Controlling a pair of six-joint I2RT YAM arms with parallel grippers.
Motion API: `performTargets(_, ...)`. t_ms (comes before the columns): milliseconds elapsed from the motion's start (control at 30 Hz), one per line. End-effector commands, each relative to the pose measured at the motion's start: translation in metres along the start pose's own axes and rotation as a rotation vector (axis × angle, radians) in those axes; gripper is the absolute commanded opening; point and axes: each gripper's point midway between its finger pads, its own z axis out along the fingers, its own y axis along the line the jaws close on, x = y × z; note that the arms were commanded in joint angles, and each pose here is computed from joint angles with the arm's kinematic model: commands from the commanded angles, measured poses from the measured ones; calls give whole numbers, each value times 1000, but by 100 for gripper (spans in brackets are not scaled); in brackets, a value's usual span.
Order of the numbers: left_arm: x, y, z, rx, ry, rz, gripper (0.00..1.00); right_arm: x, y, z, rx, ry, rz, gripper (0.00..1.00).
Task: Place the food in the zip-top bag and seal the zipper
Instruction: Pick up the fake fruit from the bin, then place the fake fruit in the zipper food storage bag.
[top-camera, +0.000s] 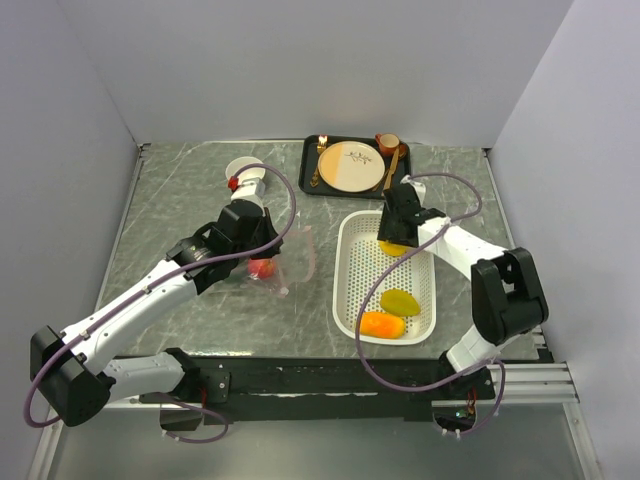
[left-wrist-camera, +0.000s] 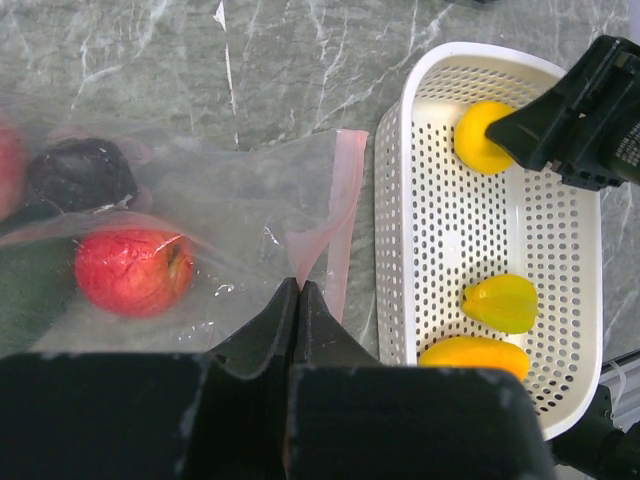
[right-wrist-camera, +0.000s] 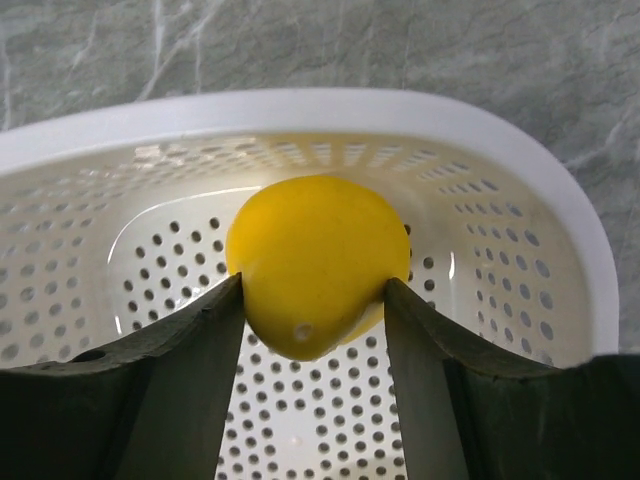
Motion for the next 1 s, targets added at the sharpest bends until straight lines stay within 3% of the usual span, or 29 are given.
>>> performTargets(0,-10,-10,-2,36,-36,-15,1,-2,11,-22,-104,-8,27,11)
performTargets(200,-8,-11,2,39,-27,-12,1,-7,17,-43,-178,-34,47,11)
performTargets(333,-9,-12,4,35,-26,-6,1,4,19,-43,-197,0,46,0)
performTargets(533,-9,-12,4,35,-26,-7,1,10,31,-55,-285,8,73,0)
performTargets(967,-8,-14,5,42,-22,-9,1,-13,93,-146,-626,-97,102,0)
